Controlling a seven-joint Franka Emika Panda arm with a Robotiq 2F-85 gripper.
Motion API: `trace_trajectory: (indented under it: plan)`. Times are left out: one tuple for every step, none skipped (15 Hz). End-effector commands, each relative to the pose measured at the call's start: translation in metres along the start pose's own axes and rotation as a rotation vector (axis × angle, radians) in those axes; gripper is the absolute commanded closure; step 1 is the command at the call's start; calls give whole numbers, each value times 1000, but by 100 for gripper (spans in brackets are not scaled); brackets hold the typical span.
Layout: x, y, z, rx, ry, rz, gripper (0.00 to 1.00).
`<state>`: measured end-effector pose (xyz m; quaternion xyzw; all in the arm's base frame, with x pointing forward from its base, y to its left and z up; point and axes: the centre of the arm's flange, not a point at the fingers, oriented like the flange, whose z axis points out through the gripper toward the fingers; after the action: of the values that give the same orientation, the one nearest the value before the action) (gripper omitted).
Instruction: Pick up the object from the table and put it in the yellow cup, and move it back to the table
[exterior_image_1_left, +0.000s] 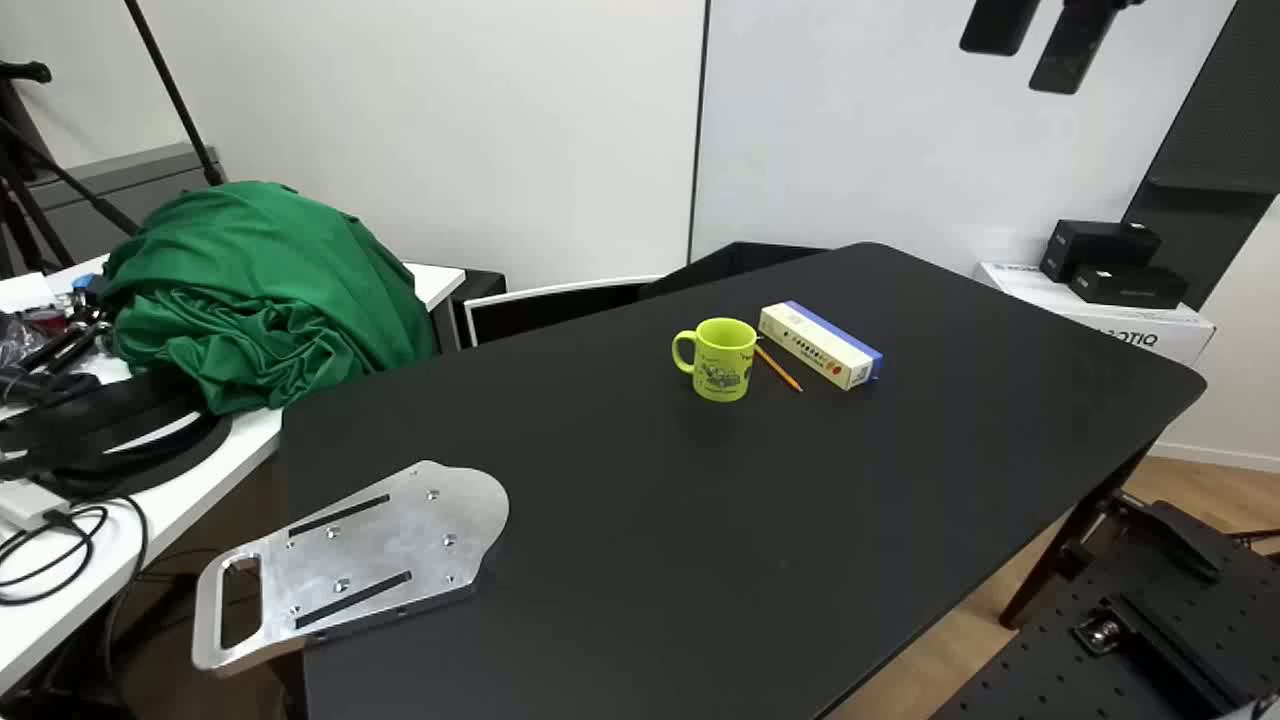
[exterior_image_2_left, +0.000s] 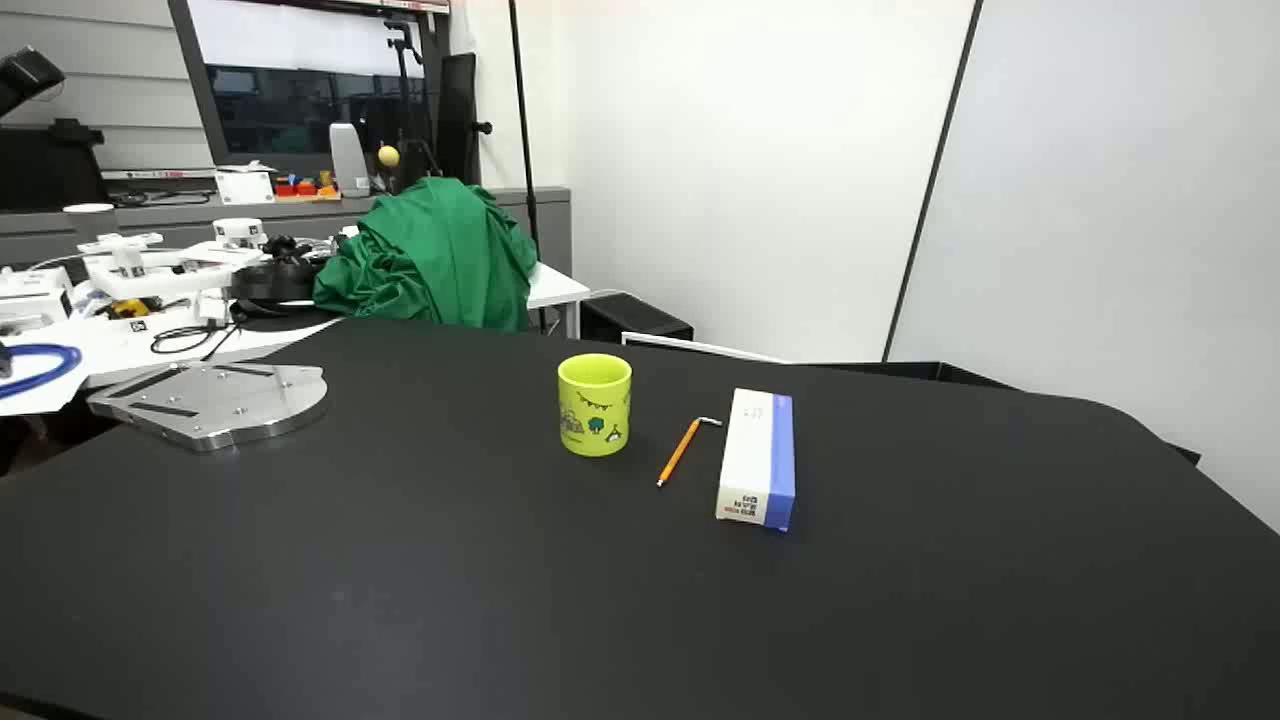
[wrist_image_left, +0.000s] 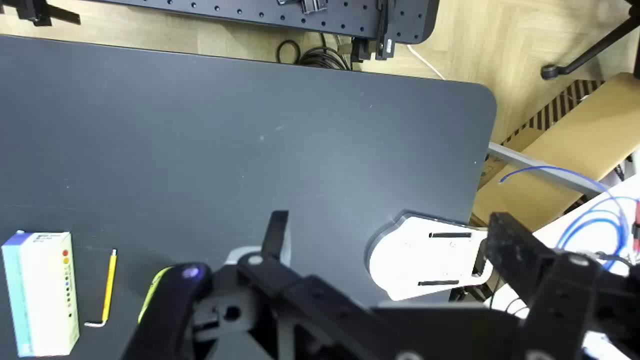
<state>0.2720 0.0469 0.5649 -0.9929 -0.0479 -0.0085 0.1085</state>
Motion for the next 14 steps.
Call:
trace_trajectory:
  plan:
    - [0, 0, 0, 0, 0, 0, 0]
    - [0, 0, 0, 0, 0, 0, 0]
    - [0, 0, 0, 0, 0, 0, 0]
    - [0, 0, 0, 0, 0, 0, 0]
    - [0, 0, 0, 0, 0, 0, 0]
    - [0, 0, 0, 0, 0, 0, 0]
    - [0, 0, 0, 0, 0, 0, 0]
    - [0, 0, 0, 0, 0, 0, 0]
    - [9, 3, 2, -1, 13, -16, 0]
    - [17, 5, 4, -11, 29, -17, 0]
    - [26, 7, 7, -17, 46, -20, 0]
    - [39, 12, 12, -28, 70, -23, 0]
    - [52, 17, 16, -34, 89, -24, 0]
    - [67, 23, 21, -43, 113, -23, 0]
